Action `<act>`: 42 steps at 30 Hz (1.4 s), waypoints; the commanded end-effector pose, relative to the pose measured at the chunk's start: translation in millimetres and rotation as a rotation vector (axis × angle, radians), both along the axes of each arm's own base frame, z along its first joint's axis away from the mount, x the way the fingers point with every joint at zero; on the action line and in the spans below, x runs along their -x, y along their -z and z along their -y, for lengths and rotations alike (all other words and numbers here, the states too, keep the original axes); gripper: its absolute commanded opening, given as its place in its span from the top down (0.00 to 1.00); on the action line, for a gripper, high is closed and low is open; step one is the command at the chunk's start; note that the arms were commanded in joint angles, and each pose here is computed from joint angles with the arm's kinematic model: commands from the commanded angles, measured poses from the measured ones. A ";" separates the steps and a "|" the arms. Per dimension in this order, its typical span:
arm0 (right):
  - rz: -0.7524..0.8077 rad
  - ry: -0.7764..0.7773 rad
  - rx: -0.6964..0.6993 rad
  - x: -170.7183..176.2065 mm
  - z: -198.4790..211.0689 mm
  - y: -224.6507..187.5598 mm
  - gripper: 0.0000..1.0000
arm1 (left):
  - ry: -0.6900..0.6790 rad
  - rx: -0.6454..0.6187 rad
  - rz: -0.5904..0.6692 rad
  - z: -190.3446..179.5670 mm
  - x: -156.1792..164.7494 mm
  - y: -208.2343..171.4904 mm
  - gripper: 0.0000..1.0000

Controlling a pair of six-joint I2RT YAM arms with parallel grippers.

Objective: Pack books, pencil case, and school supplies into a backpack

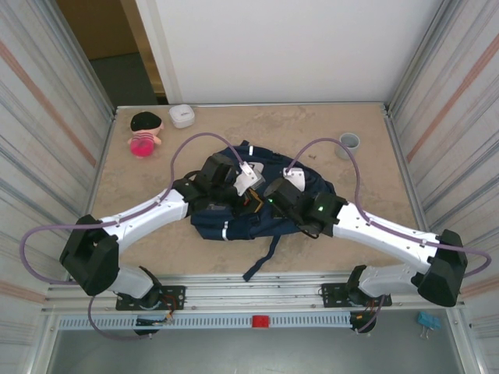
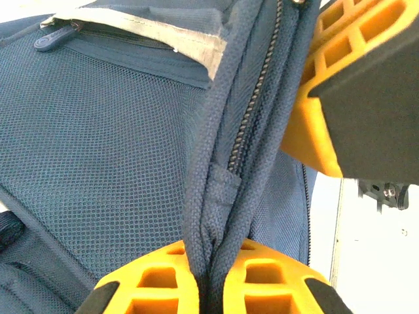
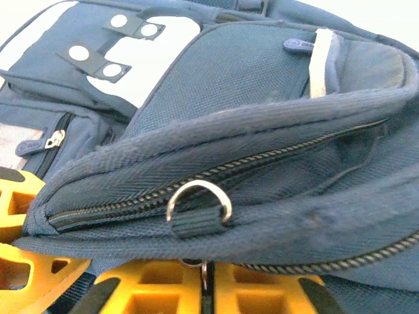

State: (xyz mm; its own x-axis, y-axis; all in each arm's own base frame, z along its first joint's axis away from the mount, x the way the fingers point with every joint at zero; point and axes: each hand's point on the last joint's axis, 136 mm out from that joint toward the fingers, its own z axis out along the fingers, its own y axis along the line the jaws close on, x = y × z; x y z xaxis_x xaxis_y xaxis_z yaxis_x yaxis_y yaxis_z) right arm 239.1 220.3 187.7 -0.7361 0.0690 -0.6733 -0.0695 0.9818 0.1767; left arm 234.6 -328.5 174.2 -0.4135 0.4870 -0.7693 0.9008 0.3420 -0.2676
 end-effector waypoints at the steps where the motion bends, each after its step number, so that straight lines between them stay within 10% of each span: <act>1: 0.045 0.071 0.055 -10.3 29.2 -7.5 0.99 | 0.045 0.041 -0.011 0.2 13.0 -21.3 1.00; 14: -0.203 -0.195 -0.042 18.9 59.1 13.3 1.00 | 0.042 -0.193 0.197 -48.1 -5.1 14.5 0.99; 19: -0.264 -0.354 -0.164 26.7 23.8 20.6 1.00 | 0.002 -0.185 0.181 -55.4 -6.3 7.9 0.69; 24: -0.282 -0.383 -0.225 25.6 8.8 18.5 1.00 | -0.292 -0.089 -0.012 -73.9 -1.3 -18.3 0.27; 32: -0.356 -0.448 -0.187 35.2 -4.6 31.4 1.00 | -1.055 -0.019 -0.474 -159.5 23.0 20.0 0.23; 42: -0.374 -0.520 -0.116 52.1 -32.4 37.3 1.00 | -1.236 0.190 -0.603 -155.7 -7.1 60.9 0.21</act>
State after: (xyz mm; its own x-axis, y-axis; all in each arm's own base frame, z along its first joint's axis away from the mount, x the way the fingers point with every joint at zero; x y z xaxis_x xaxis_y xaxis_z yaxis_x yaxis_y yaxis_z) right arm 185.5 235.8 136.3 -0.9025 -0.2806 -0.3266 -0.3973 0.8353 0.3801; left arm 210.0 -168.7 93.7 -0.8690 -0.3807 -0.3160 -0.1669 0.8268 -0.5372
